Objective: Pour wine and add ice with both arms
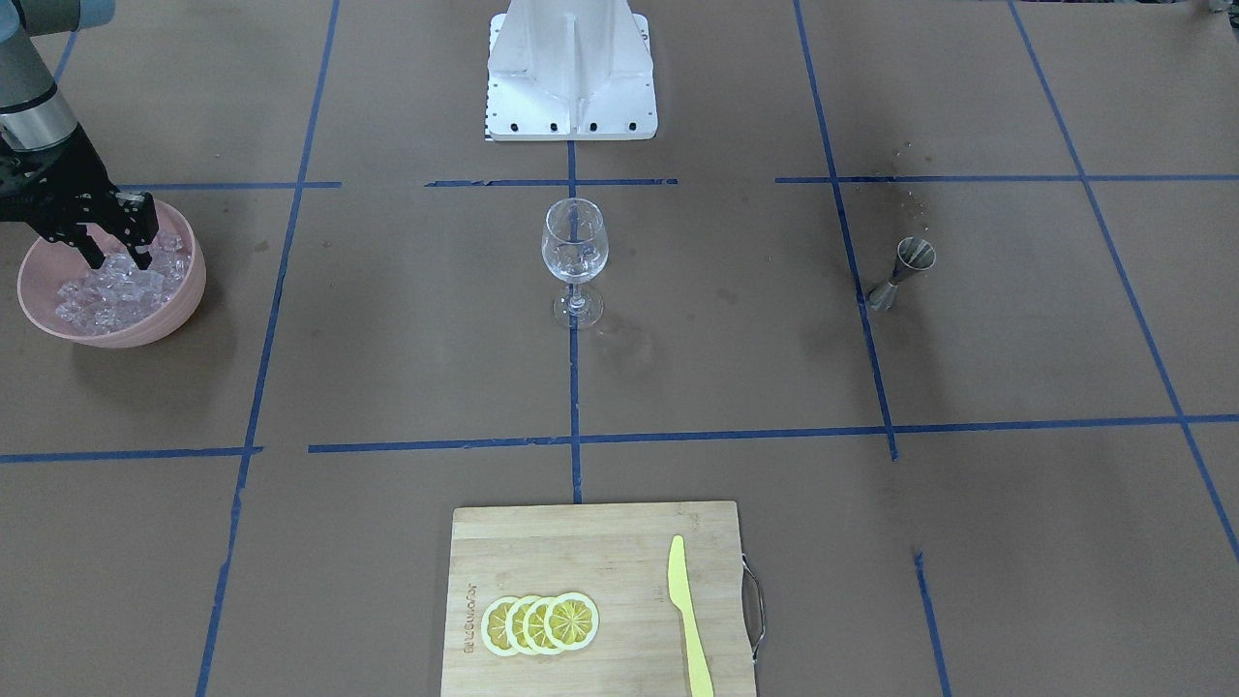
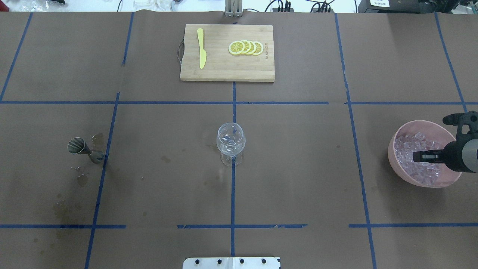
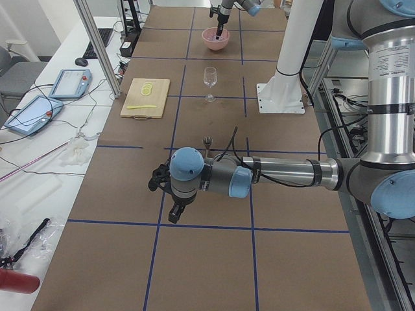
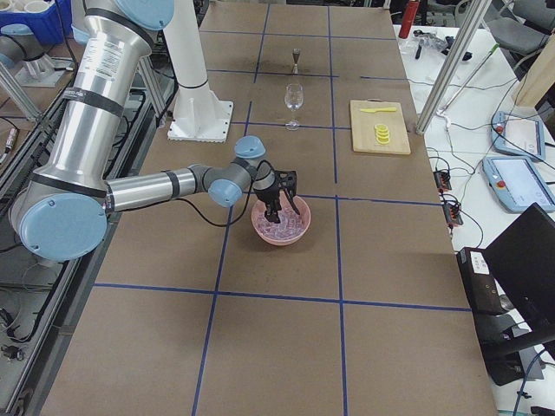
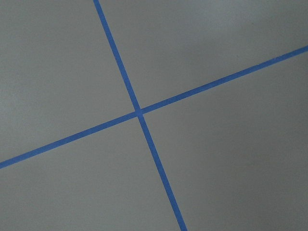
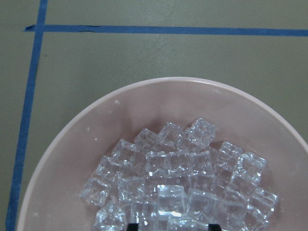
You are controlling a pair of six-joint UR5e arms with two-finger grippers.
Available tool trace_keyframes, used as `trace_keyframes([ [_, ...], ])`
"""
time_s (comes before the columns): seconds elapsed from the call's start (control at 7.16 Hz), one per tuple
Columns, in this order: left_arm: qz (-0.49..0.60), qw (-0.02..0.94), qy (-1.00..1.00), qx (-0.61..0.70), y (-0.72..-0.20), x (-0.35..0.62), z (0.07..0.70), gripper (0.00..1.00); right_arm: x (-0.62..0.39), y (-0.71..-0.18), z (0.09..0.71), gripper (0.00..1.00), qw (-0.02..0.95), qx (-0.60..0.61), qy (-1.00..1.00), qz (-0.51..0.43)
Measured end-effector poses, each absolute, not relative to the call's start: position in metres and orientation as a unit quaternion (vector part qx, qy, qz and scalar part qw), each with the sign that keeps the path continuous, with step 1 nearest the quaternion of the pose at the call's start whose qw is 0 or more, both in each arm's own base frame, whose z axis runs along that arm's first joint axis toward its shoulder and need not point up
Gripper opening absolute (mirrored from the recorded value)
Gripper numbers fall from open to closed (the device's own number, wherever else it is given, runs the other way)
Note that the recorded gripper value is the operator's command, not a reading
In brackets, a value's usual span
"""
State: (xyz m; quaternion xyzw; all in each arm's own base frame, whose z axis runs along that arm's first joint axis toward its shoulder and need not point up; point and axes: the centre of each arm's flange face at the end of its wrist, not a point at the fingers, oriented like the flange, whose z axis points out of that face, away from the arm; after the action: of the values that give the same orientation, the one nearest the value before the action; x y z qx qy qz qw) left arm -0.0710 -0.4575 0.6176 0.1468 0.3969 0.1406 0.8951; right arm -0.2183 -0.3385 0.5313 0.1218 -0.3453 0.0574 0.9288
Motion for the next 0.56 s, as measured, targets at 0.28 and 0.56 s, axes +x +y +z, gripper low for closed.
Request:
trace_keyframes([
  [0.28, 0.141, 0.895, 0.397, 0.147, -0.4574, -0.071, 0.6178, 1.0, -0.2157, -0.3367, 0.5346, 0.0, 0.931, 0.121, -0.341, 0.055],
  [0.56, 0.142, 0.895, 0.397, 0.149, -0.4571, -0.071, 0.6182, 1.0, -0.2134, -0.3366, 0.5271, 0.0, 0.928, 0.126, -0.347, 0.049],
])
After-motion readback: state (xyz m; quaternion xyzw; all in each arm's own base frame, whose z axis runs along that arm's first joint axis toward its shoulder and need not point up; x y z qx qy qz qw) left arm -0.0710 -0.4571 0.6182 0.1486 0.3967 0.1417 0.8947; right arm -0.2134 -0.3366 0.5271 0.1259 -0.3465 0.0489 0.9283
